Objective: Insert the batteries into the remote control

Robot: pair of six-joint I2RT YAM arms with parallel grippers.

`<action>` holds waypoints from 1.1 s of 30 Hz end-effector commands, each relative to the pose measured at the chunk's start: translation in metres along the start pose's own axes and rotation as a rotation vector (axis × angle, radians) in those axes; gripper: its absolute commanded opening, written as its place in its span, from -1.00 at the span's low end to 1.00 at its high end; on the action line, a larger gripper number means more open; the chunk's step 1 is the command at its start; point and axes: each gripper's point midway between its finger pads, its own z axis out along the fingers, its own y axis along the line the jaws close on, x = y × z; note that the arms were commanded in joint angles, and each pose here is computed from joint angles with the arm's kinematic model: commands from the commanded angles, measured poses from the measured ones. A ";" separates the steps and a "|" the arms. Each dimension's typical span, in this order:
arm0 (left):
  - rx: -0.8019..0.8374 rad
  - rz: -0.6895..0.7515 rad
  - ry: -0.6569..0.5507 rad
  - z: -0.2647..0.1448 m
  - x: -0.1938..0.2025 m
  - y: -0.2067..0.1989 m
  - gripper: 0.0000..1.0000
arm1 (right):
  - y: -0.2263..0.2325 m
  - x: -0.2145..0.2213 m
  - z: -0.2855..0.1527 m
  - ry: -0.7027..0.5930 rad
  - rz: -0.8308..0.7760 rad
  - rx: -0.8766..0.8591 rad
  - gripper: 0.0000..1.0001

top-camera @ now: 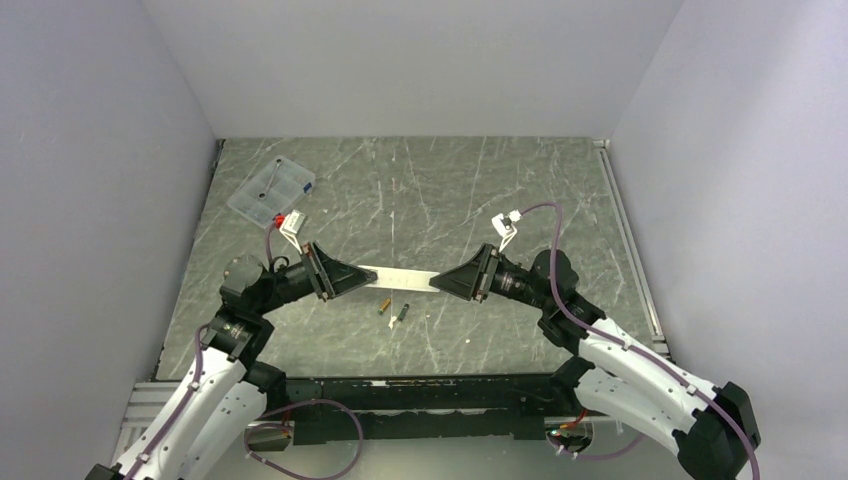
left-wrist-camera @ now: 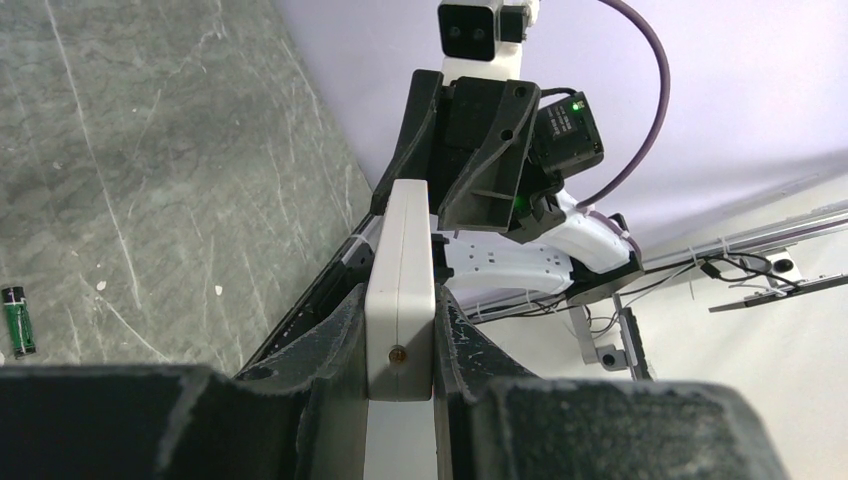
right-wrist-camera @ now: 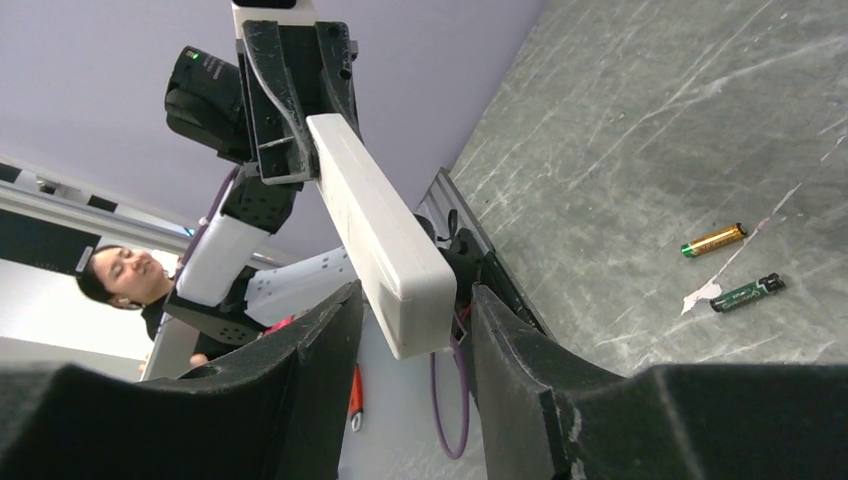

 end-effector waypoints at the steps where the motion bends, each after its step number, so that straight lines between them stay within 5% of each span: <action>1: 0.049 0.042 -0.019 0.000 -0.005 -0.014 -1.00 | 0.020 -0.007 0.002 -0.017 -0.029 -0.077 -0.08; 15: 0.006 0.065 -0.006 -0.002 -0.004 -0.009 -1.00 | 0.026 -0.008 0.009 -0.012 -0.040 -0.077 -0.27; 29: -0.005 0.084 0.000 -0.003 -0.005 -0.013 -1.00 | 0.024 -0.007 0.006 -0.011 -0.070 -0.043 -0.96; 33: -0.004 0.083 -0.003 -0.004 -0.006 -0.014 -1.00 | 0.023 -0.007 0.002 -0.021 -0.082 -0.022 -1.00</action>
